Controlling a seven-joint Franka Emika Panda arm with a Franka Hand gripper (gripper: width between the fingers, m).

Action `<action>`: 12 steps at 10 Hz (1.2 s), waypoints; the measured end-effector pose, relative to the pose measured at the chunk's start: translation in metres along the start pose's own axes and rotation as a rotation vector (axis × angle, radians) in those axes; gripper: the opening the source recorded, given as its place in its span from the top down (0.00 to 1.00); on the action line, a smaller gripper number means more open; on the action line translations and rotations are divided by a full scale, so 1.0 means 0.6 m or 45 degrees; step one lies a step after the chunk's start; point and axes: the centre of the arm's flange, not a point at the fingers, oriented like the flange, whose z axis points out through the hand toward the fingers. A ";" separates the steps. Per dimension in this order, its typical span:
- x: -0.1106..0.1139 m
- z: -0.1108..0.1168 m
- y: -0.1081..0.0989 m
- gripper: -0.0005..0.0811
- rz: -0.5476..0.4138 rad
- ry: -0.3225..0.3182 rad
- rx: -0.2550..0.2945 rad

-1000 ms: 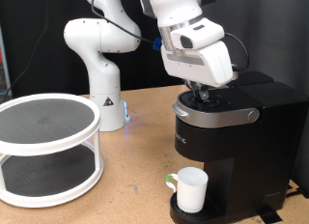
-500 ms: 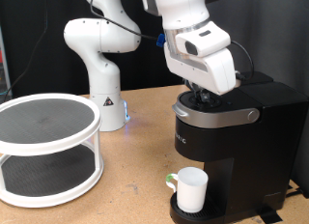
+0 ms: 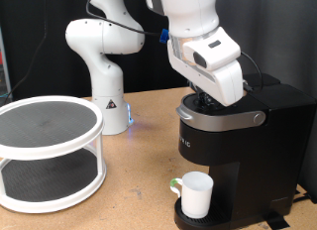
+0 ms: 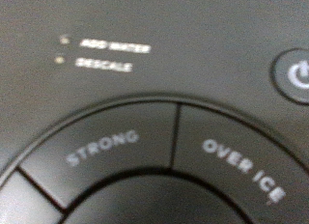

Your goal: Make a cup of coffee with the keurig machine

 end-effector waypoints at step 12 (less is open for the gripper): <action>-0.022 0.000 -0.002 0.99 -0.089 0.131 -0.005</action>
